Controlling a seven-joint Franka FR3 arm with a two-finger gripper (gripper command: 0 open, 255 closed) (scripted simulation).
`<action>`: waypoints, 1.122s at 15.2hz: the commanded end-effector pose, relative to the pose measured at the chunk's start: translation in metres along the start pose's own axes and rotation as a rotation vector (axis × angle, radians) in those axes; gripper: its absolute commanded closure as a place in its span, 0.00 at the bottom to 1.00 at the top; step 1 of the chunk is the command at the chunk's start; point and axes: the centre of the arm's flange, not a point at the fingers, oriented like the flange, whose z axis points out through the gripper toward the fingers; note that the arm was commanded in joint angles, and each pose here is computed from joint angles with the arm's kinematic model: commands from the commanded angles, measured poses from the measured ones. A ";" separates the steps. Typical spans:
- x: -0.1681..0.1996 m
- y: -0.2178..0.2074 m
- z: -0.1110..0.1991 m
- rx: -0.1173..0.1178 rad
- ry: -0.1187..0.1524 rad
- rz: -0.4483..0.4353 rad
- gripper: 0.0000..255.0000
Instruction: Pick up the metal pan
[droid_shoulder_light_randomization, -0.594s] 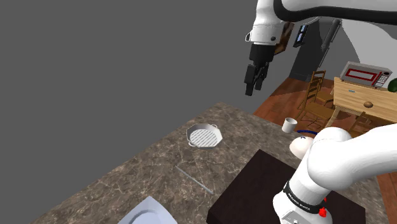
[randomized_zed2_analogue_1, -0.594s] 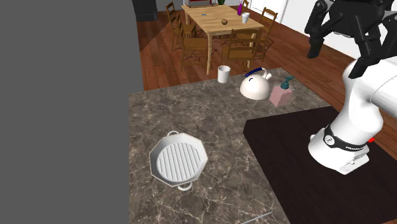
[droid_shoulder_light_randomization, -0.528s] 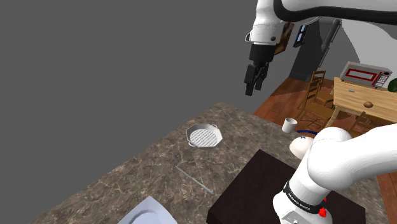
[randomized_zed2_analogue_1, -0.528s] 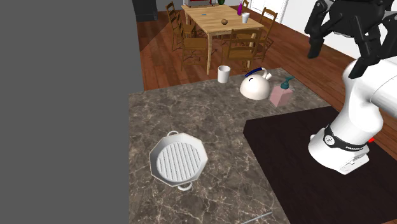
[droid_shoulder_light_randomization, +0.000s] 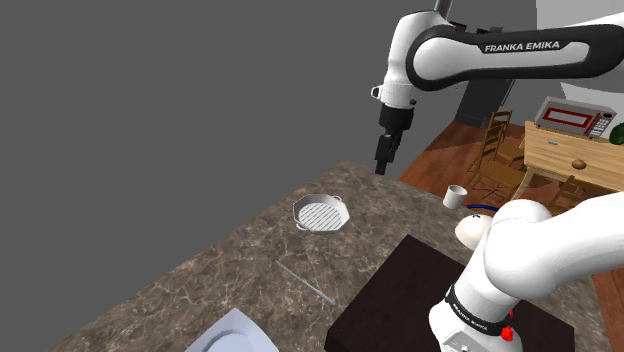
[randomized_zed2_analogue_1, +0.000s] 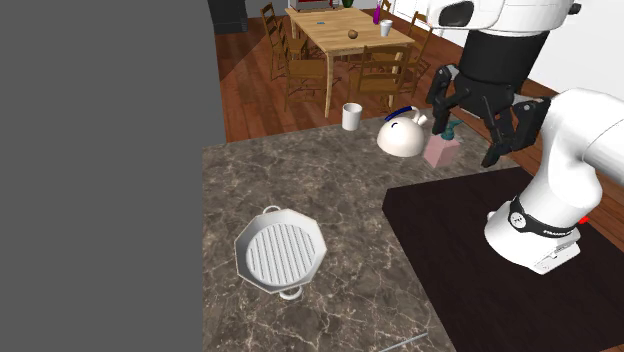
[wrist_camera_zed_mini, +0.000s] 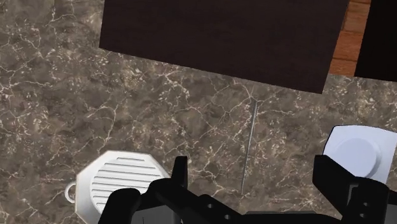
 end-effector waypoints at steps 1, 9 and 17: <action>0.004 0.008 0.024 -0.010 0.011 -0.046 0.00; 0.036 0.042 0.116 -0.043 0.047 -0.216 0.00; 0.076 0.073 0.204 -0.077 0.082 -0.386 0.00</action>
